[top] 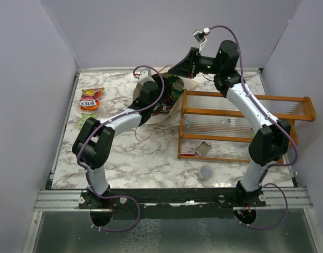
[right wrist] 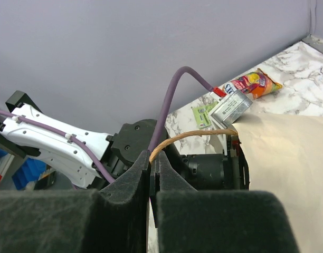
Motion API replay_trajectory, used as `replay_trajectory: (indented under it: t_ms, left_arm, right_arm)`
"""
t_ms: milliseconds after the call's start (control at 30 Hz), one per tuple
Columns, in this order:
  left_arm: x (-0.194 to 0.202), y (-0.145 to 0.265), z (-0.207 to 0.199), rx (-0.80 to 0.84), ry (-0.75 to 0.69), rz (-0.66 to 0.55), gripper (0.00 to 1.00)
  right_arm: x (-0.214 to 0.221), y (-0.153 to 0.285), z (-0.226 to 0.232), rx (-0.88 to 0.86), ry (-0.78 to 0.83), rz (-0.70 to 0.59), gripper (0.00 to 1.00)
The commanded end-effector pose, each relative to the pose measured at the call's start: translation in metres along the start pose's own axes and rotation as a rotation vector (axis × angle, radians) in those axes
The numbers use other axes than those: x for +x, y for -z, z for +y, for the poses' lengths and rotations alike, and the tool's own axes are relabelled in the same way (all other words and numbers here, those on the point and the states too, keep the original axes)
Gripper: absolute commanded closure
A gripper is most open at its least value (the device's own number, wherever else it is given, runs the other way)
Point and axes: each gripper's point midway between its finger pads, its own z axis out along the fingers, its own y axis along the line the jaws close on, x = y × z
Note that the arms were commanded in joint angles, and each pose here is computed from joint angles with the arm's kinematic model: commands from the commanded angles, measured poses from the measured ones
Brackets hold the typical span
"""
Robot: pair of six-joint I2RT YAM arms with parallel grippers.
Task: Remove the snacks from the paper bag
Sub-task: Take out the snack from the paper bag.
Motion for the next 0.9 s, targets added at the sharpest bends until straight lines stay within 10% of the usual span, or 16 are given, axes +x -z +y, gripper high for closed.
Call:
replay_trajectory:
  t_ms: [0, 533, 867]
  left_arm:
    - [-0.018, -0.012, -0.009, -0.005, 0.006, -0.073, 0.49]
    - [0.010, -0.037, -0.015, 0.033, 0.080, 0.018, 0.37]
    - [-0.011, -0.017, -0.028, 0.069, 0.033, -0.014, 0.80]
  right_arm:
    - [-0.017, 0.006, 0.025, -0.027, 0.062, -0.021, 0.99]
    - [-0.018, 0.006, 0.026, -0.026, 0.065, -0.026, 0.99]
    - [-0.016, 0.007, 0.020, -0.001, 0.064, -0.027, 0.99]
